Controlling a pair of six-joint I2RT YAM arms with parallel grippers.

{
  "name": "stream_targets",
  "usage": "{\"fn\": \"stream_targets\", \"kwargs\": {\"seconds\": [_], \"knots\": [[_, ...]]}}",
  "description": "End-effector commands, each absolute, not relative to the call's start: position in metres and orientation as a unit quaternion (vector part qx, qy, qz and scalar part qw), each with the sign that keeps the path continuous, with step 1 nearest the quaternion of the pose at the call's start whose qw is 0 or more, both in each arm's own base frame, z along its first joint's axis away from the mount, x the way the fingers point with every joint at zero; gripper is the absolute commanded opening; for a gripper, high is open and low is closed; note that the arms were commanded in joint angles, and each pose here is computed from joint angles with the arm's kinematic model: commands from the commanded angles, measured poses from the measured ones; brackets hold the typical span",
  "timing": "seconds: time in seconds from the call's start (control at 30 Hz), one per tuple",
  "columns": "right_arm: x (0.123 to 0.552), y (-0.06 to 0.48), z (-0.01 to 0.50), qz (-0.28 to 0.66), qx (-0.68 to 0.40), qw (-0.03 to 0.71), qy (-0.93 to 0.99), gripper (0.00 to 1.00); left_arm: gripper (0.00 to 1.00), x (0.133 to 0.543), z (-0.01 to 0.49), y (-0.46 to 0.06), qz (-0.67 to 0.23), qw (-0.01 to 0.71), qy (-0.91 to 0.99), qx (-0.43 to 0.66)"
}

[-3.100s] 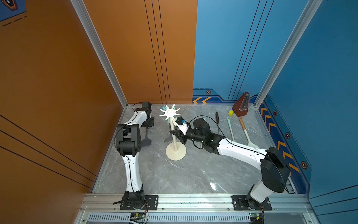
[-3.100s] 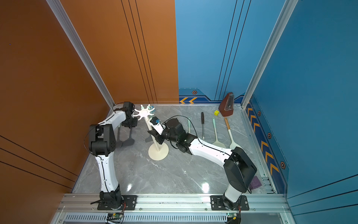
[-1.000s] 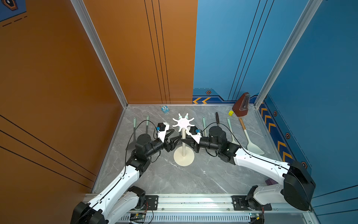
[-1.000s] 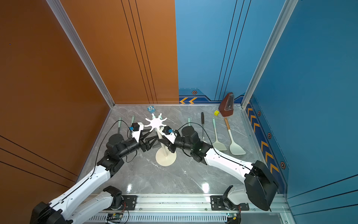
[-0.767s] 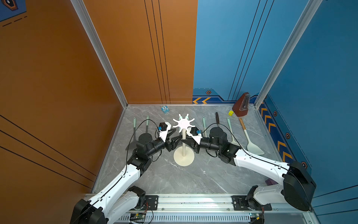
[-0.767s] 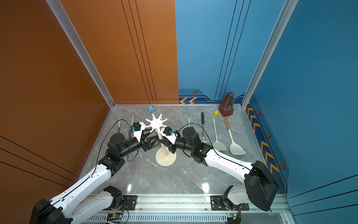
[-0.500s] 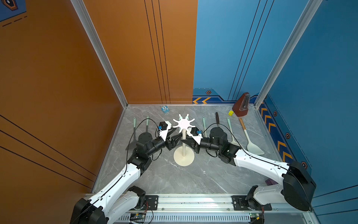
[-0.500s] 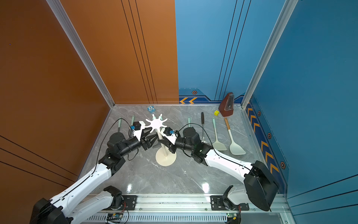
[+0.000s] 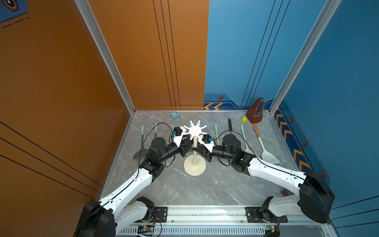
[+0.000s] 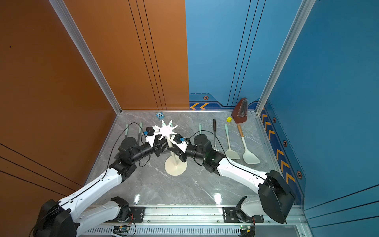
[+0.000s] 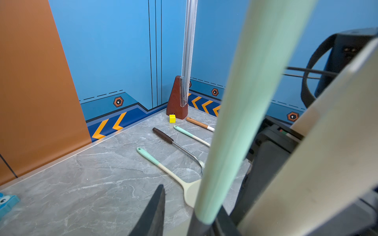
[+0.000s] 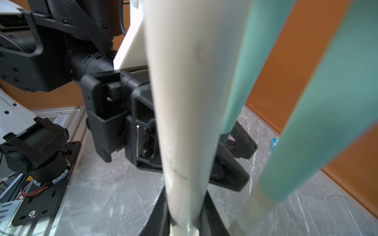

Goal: Take the spatula off the kitchen utensil rack
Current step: Take off the spatula from the rack.

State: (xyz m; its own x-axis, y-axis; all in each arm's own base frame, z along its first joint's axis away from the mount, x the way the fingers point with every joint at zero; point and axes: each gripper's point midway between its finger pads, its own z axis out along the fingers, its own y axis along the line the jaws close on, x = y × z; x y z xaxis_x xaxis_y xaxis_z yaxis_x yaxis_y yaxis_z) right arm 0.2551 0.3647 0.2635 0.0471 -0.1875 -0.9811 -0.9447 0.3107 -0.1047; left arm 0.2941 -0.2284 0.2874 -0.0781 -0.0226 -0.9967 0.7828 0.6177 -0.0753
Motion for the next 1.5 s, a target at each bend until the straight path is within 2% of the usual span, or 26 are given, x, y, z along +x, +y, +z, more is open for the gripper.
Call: {"fn": "stream_targets", "kwargs": {"seconds": [0.0,0.07,0.3,0.93,1.47], "knots": [[0.25,0.353,0.198,0.322,-0.497,0.466,0.657,0.0,0.17,0.301,0.31,-0.224,-0.3,0.648,0.64,0.282],[0.25,0.354,0.196,0.321,-0.498,0.463,0.66,0.0,0.1,0.304,0.314,-0.222,-0.291,0.655,0.639,0.278],[0.251,0.353,0.195,0.317,-0.497,0.461,0.663,0.0,0.0,0.309,0.33,-0.214,-0.263,0.68,0.631,0.265],[0.257,0.351,0.191,0.306,-0.493,0.456,0.675,0.0,0.0,0.334,0.319,-0.18,-0.179,0.697,0.666,0.195],[0.259,0.35,0.194,0.304,-0.489,0.458,0.678,0.0,0.0,0.375,0.299,-0.119,-0.033,0.668,0.742,0.041]]}}
